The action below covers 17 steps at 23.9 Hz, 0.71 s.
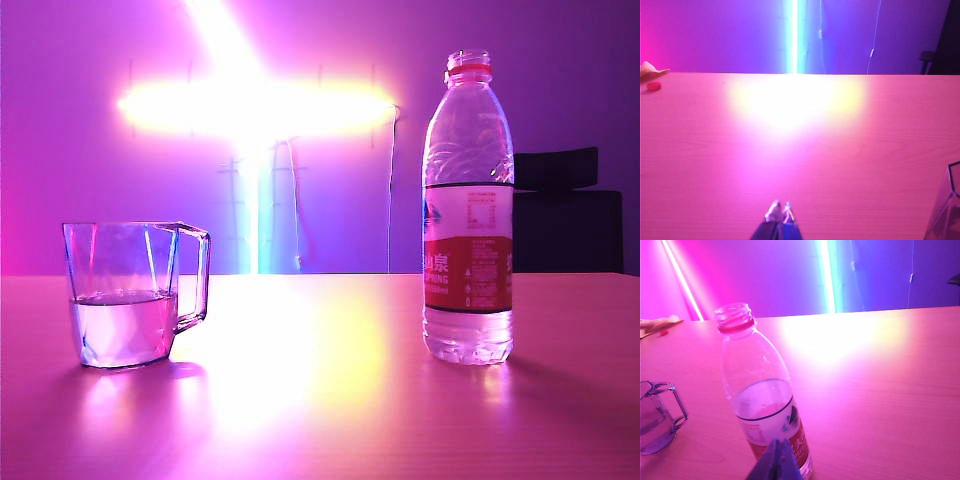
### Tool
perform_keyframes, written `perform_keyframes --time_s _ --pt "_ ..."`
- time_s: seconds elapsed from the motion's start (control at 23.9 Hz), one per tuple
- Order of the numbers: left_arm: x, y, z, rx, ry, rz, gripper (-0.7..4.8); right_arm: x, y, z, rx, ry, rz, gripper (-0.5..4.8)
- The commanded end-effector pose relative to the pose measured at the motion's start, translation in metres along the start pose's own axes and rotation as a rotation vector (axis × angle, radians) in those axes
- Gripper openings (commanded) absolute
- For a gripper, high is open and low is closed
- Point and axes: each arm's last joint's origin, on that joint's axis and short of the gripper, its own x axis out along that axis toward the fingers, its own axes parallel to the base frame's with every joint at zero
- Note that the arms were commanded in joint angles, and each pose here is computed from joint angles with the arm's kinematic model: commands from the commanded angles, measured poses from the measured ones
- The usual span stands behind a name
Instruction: Pick up the mineral water bottle on the table and pour water into the mug until it's half full.
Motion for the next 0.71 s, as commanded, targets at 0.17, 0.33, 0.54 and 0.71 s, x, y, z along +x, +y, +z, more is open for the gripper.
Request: perform_keyframes --time_s 0.17,0.33,0.54,0.71 --pt "-0.0003 -0.0002 0.0027 -0.002 -0.018 -0.002 -0.02 -0.0006 0.0004 0.0036 0.006 -0.028 0.002 -0.08" --pt "-0.0003 -0.0002 0.0026 -0.002 -0.016 -0.003 -0.02 -0.0006 0.0004 0.0036 0.006 -0.028 0.002 -0.08" --pt "-0.0003 -0.0001 0.0026 -0.002 -0.016 -0.002 -0.02 -0.0006 0.0004 0.0035 0.006 -0.027 0.002 -0.08" --pt "-0.0003 -0.0001 0.0026 -0.002 -0.016 -0.002 -0.02 -0.0005 0.0001 0.0015 0.001 -0.008 -0.001 -0.08"
